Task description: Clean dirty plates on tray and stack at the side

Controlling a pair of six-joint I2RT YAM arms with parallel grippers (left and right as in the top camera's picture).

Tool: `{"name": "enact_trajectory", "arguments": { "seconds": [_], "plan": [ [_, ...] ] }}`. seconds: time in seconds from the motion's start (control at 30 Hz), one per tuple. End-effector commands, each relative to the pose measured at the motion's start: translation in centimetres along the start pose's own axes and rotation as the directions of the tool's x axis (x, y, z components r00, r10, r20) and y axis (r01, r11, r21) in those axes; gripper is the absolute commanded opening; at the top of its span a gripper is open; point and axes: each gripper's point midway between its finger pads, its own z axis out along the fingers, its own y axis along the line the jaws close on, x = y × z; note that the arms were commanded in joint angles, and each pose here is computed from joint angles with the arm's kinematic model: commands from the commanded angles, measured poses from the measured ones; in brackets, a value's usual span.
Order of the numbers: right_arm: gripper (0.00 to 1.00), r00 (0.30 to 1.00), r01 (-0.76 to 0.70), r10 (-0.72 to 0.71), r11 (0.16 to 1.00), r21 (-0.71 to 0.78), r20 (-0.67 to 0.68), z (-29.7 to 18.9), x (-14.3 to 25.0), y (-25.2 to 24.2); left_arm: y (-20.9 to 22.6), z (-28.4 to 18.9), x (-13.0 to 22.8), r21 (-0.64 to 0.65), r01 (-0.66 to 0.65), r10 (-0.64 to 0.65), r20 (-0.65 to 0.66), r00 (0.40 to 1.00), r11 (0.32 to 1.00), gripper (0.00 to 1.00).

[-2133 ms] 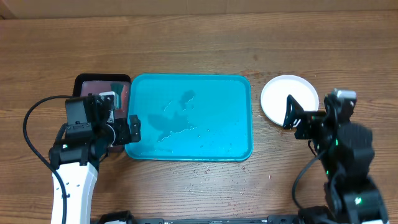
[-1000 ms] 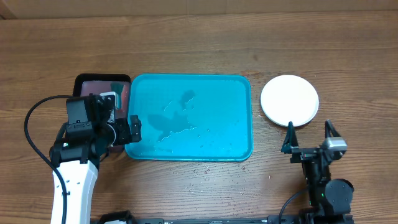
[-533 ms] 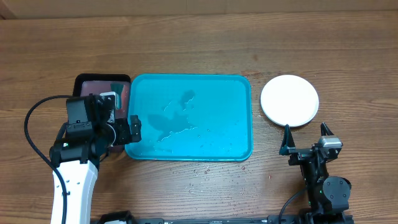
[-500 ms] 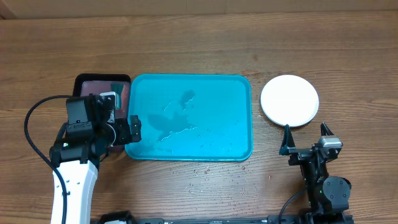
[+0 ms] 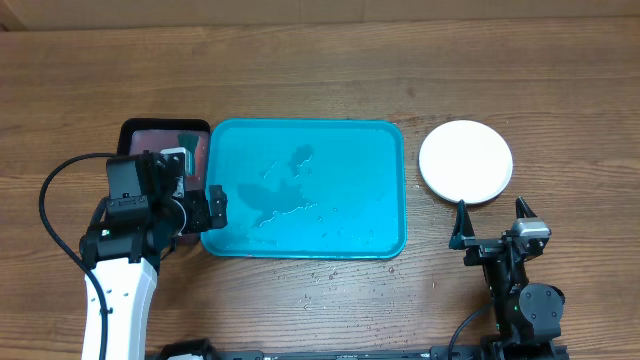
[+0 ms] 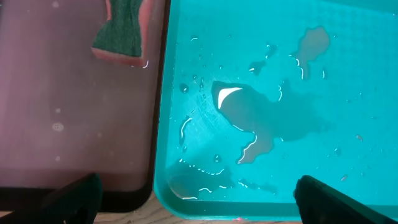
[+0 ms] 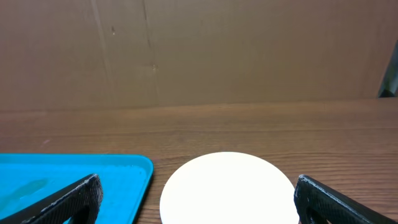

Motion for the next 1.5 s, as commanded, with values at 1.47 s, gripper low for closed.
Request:
{"name": "enact_trajectory", "arguments": {
  "seconds": [1.47],
  "plan": [
    [1.0, 1.0, 0.006, -0.006, 1.0, 0.004, 0.005, 0.0, 0.1, -0.2, -2.7, -6.6, -1.6, -0.011, -0.224, 0.12, 0.868, 0.481, 0.975, 1.0]
  ]
}}
